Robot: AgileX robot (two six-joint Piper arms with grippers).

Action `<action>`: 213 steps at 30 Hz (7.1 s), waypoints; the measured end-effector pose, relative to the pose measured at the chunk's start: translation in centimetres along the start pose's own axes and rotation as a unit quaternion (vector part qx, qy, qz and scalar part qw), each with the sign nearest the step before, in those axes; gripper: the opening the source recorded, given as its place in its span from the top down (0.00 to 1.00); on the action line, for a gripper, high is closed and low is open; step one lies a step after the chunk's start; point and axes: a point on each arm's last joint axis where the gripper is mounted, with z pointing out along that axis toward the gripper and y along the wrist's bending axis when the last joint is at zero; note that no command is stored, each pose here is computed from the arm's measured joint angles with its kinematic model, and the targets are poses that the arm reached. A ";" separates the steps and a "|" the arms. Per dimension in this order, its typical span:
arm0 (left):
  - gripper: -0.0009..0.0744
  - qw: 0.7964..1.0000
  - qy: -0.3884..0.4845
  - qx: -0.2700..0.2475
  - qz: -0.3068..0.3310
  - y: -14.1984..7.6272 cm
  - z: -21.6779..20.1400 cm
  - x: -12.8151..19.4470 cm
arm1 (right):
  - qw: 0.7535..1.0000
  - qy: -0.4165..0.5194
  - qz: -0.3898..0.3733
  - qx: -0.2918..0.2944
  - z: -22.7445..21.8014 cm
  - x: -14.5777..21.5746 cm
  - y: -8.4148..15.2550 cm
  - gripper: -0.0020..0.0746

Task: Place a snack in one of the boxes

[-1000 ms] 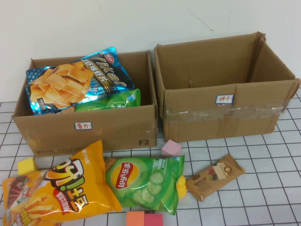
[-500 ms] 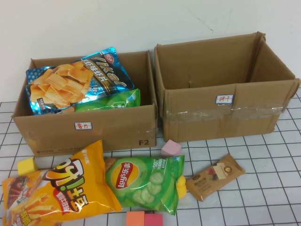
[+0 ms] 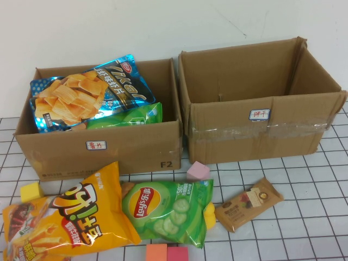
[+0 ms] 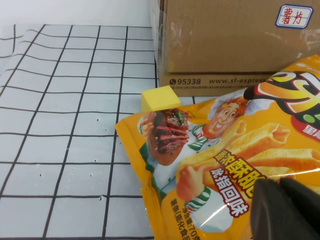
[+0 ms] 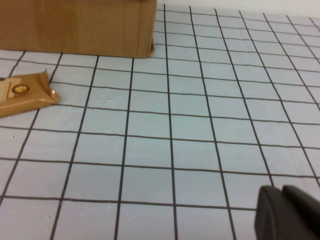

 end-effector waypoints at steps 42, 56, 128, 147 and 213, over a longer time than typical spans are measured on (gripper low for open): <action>0.99 0.915 -0.401 0.035 -0.035 -0.3 -3.0 -6.9 | 0.891 -0.452 -0.042 -0.001 -3.7 -7.3 0.4 0.98; 0.99 0.995 -0.096 0.014 -0.022 -1.6 -4.0 -14.1 | 0.962 -0.272 -0.005 0.027 -7.2 -15.1 -1.9 0.98; 0.99 0.993 0.118 -0.012 -0.014 -1.1 1.4 -10.5 | 0.602 0.167 -0.608 -0.490 27.6 -10.0 17.2 0.27; 0.99 0.993 0.118 -0.011 -0.014 -1.1 1.4 -10.5 | 0.589 0.209 -0.565 -0.539 28.1 -9.8 18.1 0.35; 0.99 0.993 0.114 -0.005 -0.027 -1.2 1.4 -10.5 | 0.873 0.044 -0.409 -0.262 25.6 -33.0 15.7 0.37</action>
